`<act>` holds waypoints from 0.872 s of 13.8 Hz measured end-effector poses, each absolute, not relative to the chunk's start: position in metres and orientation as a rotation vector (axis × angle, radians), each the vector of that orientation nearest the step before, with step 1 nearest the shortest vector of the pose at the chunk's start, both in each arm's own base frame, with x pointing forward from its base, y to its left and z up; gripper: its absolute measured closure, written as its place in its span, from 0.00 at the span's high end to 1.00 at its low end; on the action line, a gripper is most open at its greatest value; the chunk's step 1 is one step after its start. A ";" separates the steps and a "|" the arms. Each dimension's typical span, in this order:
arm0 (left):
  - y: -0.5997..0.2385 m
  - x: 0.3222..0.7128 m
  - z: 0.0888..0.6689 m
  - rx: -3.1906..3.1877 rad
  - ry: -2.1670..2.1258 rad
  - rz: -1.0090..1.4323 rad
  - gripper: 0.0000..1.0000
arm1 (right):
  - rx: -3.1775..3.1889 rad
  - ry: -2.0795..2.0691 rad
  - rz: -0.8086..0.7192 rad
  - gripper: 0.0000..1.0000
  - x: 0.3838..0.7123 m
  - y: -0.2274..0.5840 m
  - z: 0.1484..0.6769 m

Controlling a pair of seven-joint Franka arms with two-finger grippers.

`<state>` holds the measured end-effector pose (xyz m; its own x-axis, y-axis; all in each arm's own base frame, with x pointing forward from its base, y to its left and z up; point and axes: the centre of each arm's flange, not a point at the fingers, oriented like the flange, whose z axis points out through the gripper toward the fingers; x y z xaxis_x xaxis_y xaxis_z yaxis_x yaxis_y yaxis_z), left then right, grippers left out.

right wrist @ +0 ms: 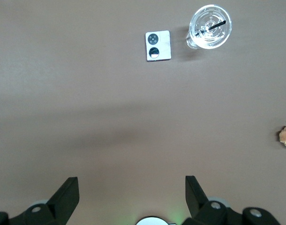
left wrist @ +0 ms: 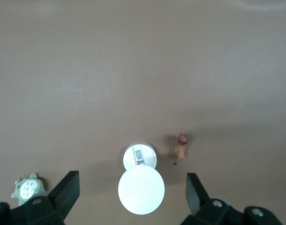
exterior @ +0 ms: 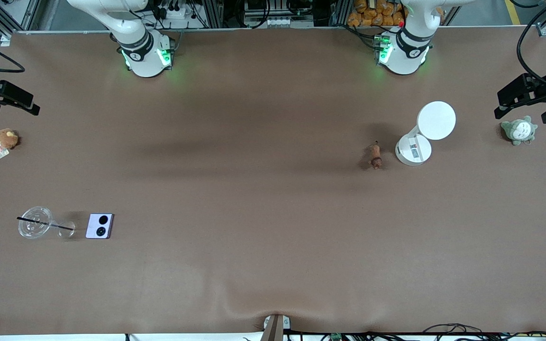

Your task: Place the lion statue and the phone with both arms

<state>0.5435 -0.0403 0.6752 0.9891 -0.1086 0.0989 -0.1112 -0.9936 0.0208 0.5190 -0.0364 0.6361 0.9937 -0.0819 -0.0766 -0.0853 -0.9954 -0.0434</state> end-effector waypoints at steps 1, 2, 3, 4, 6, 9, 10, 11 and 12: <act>-0.043 0.543 0.676 3.106 -0.180 0.152 1.00 | -3.091 0.126 0.115 1.00 0.519 -0.035 0.636; -0.045 0.542 0.675 3.106 -0.184 0.148 1.00 | -3.091 0.121 0.116 1.00 0.519 -0.033 0.636; -0.044 0.541 0.675 3.107 -0.183 0.142 1.00 | -3.091 0.116 0.116 1.00 0.519 -0.032 0.636; -0.043 0.541 0.673 3.108 -0.179 0.135 1.00 | -3.092 0.111 0.118 1.00 0.519 -0.030 0.636; -0.040 0.539 0.670 3.109 -0.172 0.120 1.00 | -3.092 0.103 0.126 1.00 0.519 -0.027 0.636; -0.040 0.532 0.667 3.112 -0.171 0.107 1.00 | -3.090 0.092 0.155 1.00 0.517 -0.023 0.635; -0.038 0.531 0.667 3.120 -0.167 0.105 1.00 | -3.090 0.082 0.155 1.00 0.516 -0.020 0.636; -0.034 0.531 0.667 3.138 -0.161 0.105 1.00 | -3.091 0.073 0.153 1.00 0.515 -0.017 0.637; -0.029 0.531 0.666 3.157 -0.155 0.104 1.00 | -3.091 0.067 0.151 1.00 0.514 -0.015 0.638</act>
<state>0.5312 -0.0291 0.6660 0.9930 -0.0988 0.0648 -0.0974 -0.9949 -0.0242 0.5144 -0.0145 0.6380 0.9943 -0.0408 -0.0982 -0.0453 -0.9980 -0.0438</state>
